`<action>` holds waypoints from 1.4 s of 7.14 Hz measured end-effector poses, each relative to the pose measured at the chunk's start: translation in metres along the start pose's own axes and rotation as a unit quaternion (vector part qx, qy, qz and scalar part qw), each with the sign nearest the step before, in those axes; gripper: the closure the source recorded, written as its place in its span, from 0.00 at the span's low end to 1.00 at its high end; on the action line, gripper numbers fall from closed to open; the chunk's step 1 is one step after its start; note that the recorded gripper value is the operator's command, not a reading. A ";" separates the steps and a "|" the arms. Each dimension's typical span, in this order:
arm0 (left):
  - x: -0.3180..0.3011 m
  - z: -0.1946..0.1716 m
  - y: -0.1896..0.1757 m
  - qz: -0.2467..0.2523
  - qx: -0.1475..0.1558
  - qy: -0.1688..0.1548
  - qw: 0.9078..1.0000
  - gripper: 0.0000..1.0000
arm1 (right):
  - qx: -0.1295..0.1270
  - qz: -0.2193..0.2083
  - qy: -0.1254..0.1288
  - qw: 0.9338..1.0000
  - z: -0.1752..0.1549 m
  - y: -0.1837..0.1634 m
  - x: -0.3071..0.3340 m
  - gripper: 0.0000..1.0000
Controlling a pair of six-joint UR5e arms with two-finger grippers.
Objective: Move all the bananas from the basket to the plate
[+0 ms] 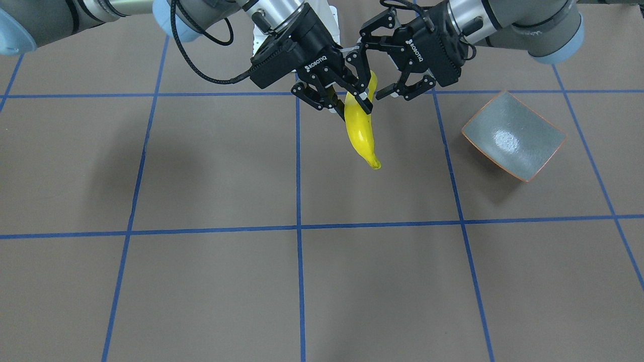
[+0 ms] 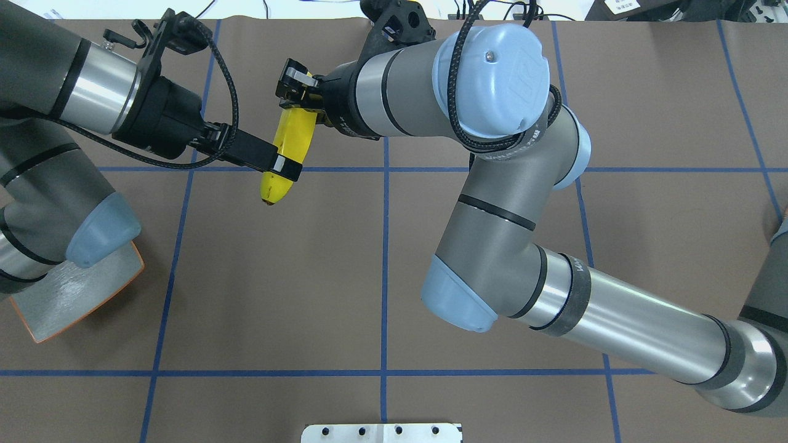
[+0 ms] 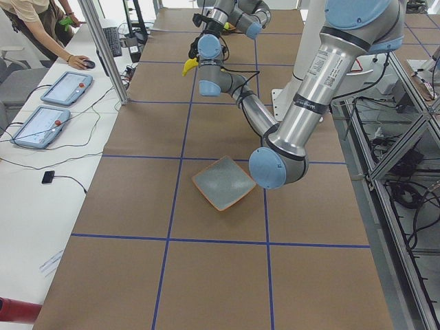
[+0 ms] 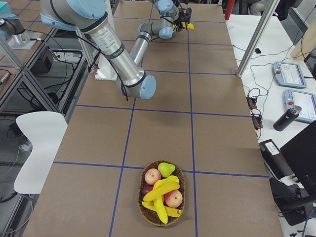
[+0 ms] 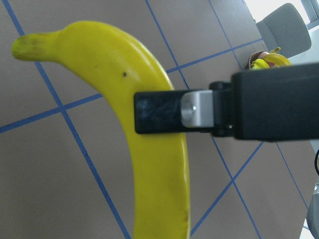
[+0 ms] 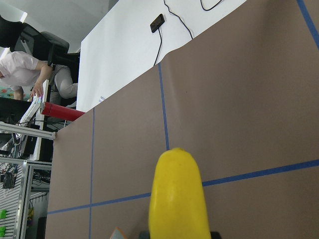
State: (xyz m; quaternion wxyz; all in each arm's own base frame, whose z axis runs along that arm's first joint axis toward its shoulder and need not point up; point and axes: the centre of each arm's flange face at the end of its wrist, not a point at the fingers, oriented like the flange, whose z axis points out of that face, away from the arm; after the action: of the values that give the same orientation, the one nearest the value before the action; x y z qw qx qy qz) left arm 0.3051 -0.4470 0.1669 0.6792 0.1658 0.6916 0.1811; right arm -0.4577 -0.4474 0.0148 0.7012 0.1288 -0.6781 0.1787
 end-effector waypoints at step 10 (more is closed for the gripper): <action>0.000 -0.005 0.004 0.009 0.004 0.005 1.000 1.00 | -0.004 -0.036 -0.031 0.999 -0.030 0.007 0.001 0.00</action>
State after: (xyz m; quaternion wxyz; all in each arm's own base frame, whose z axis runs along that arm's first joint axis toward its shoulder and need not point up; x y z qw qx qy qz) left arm 0.3003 -0.4437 0.1691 0.6734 0.1741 0.6942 0.1851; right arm -0.4331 -0.4286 0.0143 0.6864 0.1555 -0.6951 0.1464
